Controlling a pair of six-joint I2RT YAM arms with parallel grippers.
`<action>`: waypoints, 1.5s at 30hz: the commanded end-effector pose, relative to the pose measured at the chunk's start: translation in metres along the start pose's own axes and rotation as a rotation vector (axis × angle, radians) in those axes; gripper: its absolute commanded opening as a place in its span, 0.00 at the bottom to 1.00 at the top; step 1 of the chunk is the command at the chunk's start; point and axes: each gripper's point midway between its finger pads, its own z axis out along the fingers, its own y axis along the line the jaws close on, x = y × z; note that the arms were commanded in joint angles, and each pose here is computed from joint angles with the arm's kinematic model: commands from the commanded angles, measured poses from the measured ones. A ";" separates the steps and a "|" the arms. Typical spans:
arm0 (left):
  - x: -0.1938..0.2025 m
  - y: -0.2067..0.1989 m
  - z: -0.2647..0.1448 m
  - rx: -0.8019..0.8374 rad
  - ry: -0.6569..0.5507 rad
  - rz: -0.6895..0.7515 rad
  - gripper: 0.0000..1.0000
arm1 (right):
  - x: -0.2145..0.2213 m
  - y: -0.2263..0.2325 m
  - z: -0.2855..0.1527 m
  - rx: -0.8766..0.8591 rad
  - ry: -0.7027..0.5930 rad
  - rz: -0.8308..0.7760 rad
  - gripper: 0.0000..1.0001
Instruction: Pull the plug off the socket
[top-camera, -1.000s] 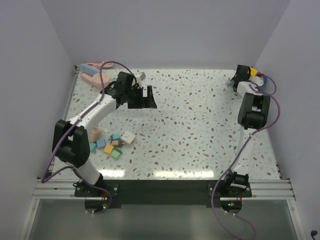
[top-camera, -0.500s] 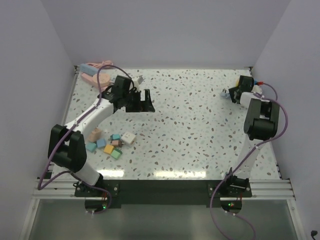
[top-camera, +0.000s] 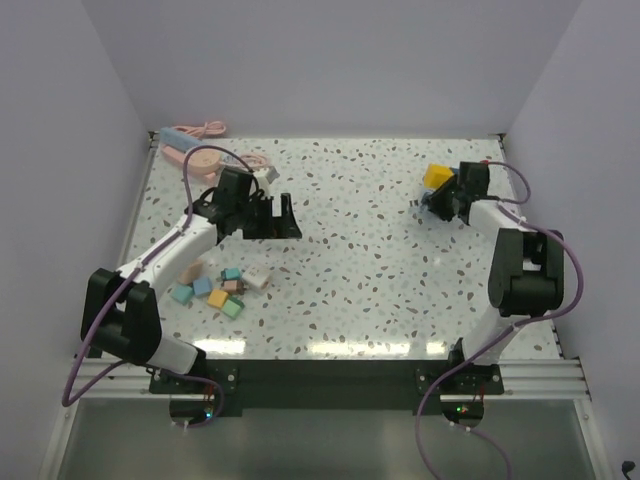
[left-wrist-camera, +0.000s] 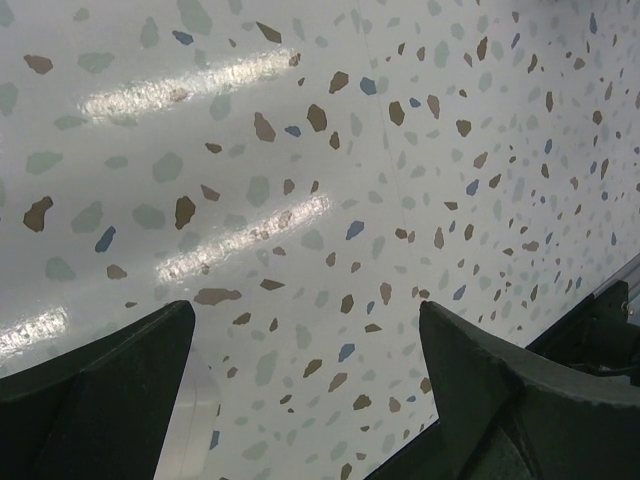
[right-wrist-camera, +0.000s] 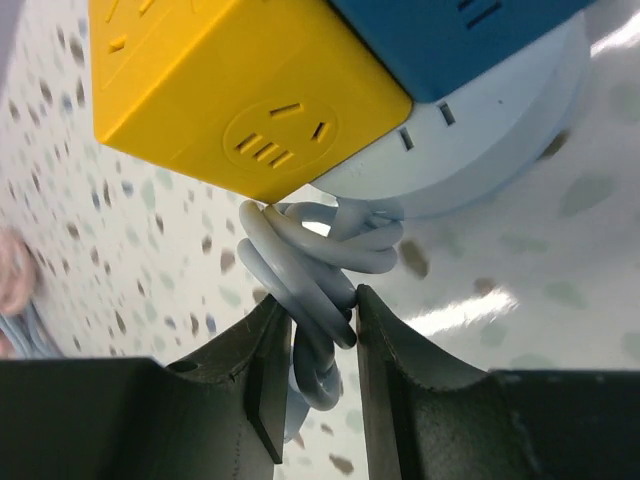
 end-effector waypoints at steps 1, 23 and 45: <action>-0.006 -0.002 -0.005 0.024 -0.053 0.027 1.00 | 0.063 0.028 -0.033 -0.097 0.173 -0.224 0.00; -0.004 0.004 0.030 0.021 -0.077 -0.019 1.00 | 0.335 0.006 -0.115 -0.335 0.911 -0.876 0.24; -0.047 -0.047 0.074 0.061 0.084 0.345 1.00 | 0.173 0.065 -0.180 -0.293 0.304 -0.691 0.99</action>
